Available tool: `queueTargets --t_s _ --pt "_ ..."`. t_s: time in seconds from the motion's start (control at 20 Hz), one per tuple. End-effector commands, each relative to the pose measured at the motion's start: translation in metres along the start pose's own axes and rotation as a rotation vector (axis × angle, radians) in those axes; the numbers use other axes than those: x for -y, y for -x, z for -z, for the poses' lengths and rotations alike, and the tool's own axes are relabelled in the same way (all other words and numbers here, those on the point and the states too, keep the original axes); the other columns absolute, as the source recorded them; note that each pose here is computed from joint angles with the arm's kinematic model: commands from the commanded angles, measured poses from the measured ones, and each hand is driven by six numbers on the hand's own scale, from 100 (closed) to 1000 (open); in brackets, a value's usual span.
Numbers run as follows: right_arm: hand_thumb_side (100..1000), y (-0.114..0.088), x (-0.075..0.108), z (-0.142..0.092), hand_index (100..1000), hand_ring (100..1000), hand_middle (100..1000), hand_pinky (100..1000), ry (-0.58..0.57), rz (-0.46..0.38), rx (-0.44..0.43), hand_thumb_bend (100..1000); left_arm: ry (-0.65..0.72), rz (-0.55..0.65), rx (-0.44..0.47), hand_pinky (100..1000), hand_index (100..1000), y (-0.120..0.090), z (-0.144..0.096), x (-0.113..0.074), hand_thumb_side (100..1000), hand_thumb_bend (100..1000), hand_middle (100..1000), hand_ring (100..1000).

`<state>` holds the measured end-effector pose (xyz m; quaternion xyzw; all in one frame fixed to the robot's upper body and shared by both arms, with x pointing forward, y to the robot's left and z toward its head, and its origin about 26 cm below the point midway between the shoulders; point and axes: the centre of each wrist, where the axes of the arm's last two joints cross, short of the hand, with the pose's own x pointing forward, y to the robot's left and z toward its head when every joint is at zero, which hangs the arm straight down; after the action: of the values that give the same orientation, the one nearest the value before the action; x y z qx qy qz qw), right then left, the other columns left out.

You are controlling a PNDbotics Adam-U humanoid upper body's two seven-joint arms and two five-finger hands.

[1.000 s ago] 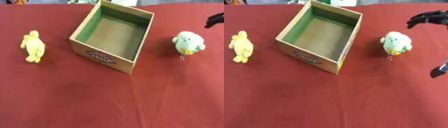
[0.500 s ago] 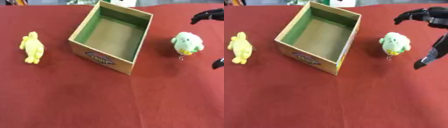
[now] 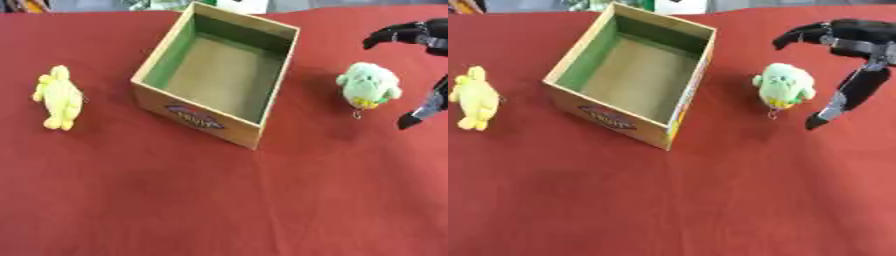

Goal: Pick up objects on the table and place them in the box.

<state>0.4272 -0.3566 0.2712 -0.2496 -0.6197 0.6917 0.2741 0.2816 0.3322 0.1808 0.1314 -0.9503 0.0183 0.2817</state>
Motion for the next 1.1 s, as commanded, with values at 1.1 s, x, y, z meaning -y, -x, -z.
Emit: queueTargets --t_s 1.1 --pt "387 0.031 -0.035 -0.014 1000 1000 793 946 0.078 0.039 -0.141 694 0.037 -0.008 0.057 540 711 -0.009 0.014 0.001 636 100 733 668"
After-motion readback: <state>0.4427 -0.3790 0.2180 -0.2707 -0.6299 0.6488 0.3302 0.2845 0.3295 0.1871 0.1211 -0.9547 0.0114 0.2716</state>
